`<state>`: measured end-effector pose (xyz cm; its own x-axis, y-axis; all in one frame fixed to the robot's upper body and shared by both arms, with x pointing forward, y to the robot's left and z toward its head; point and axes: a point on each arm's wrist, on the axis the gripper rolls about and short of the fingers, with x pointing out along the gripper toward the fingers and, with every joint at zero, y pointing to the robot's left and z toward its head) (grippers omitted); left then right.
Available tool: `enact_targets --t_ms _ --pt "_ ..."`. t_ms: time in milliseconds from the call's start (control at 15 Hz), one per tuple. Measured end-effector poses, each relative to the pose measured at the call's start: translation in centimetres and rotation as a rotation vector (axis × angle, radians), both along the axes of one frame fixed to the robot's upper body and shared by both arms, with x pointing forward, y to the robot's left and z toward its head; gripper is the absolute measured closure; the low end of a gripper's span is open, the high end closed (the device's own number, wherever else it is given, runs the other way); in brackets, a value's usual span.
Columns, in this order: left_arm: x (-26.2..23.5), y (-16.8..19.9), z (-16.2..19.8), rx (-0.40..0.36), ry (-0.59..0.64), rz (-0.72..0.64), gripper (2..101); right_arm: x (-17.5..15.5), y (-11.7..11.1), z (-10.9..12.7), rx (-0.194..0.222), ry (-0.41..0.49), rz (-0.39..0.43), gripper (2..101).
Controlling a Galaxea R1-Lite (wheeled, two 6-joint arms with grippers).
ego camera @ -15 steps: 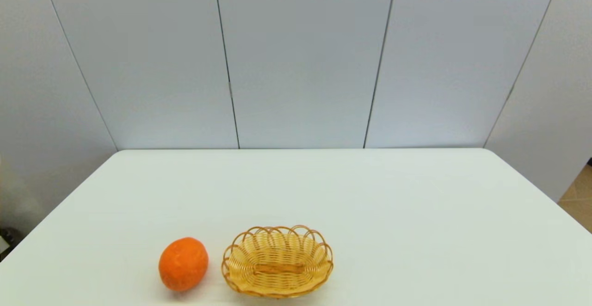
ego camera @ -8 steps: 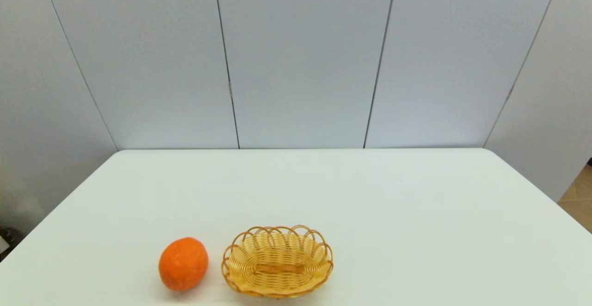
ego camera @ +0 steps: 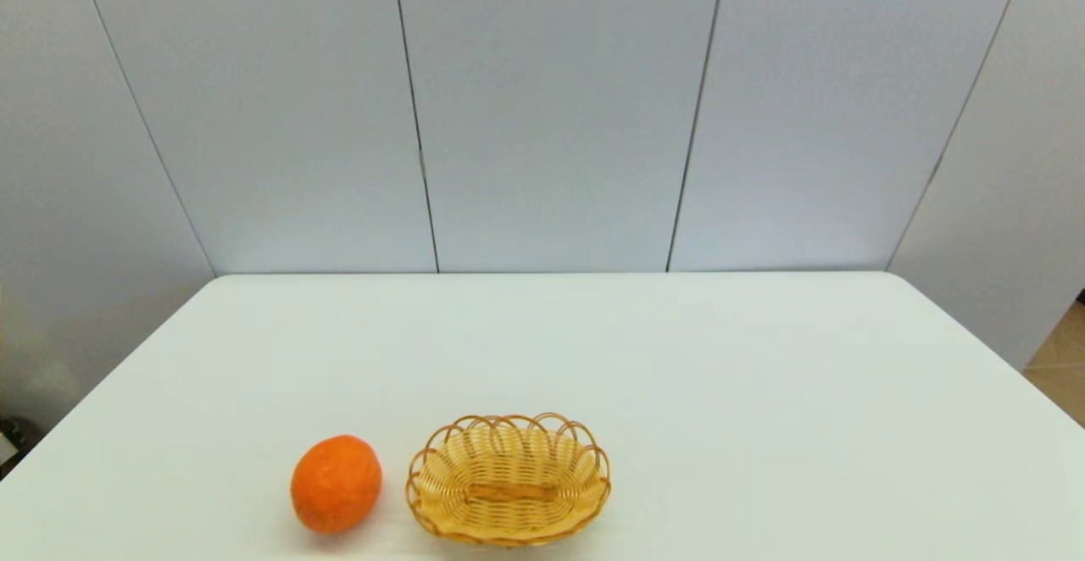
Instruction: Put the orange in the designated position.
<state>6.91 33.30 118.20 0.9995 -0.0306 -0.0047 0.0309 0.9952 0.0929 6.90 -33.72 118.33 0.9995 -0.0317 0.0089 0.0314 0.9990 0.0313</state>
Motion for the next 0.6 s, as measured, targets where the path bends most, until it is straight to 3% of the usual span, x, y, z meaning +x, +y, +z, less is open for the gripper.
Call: enact_targets --t_ms 600 --pt "-0.01 0.0 0.0 0.0 -0.001 0.0 5.4 0.0 0.0 0.0 0.001 0.0 0.0 4.3"
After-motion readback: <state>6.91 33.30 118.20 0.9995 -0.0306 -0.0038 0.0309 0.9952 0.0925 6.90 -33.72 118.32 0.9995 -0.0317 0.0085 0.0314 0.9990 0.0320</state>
